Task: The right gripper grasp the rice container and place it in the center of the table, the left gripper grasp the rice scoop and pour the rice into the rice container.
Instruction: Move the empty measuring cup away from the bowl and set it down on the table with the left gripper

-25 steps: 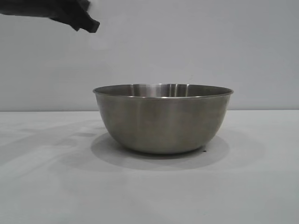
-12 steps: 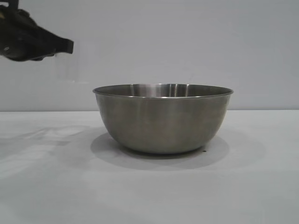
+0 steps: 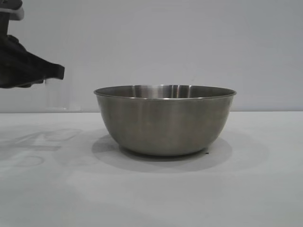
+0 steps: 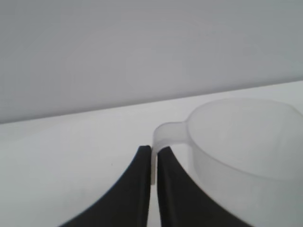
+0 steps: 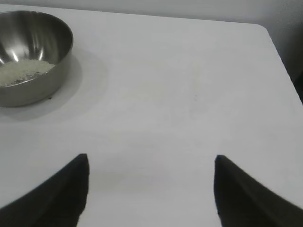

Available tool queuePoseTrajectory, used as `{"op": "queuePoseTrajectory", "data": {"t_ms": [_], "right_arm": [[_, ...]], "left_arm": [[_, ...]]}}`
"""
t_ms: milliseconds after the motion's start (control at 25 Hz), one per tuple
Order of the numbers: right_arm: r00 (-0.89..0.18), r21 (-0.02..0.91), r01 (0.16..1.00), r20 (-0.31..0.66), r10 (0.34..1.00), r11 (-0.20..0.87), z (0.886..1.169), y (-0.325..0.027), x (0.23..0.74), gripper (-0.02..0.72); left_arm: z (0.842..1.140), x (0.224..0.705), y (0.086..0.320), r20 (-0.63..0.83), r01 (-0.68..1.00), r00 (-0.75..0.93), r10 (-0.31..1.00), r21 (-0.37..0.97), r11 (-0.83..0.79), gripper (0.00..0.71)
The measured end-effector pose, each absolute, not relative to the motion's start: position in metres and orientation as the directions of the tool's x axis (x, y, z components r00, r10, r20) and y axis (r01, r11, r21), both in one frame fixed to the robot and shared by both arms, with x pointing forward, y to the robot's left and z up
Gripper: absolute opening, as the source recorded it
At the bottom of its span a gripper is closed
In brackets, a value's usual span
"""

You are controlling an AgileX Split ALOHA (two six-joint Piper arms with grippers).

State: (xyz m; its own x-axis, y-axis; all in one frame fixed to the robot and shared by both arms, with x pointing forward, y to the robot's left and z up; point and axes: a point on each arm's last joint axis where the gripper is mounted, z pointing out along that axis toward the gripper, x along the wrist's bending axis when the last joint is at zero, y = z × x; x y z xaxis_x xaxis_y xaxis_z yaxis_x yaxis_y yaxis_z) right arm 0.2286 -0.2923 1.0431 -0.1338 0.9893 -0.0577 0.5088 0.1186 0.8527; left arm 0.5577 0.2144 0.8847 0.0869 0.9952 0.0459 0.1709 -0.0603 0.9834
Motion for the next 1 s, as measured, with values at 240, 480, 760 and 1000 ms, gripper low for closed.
{"op": "queuePoseTrajectory", "data": {"t_ms": [240,480,760,1000], "right_arm": [[-0.134,0.853,0.509,-0.058,0.989,0.119,1.043,-0.292,0.229,0.472],[-0.134,0.853,0.509,-0.058,0.989,0.119,1.043,-0.292,0.229,0.472],[-0.134,0.853,0.509,-0.058,0.989,0.119,1.043,-0.292,0.229,0.472],[-0.134,0.853,0.509,-0.058,0.989,0.119,1.043,-0.292,0.229,0.472]], "left_arm": [[0.867,0.557,0.215,0.02,0.225,0.079,0.997,0.974,-0.038,0.0],[0.86,0.556,0.215,0.025,0.243,0.083,0.996,0.969,-0.045,0.0],[0.852,0.555,0.215,0.03,0.265,0.083,0.996,0.963,-0.051,0.0],[0.848,0.554,0.215,0.032,0.271,0.085,0.996,0.961,-0.054,0.049]]}}
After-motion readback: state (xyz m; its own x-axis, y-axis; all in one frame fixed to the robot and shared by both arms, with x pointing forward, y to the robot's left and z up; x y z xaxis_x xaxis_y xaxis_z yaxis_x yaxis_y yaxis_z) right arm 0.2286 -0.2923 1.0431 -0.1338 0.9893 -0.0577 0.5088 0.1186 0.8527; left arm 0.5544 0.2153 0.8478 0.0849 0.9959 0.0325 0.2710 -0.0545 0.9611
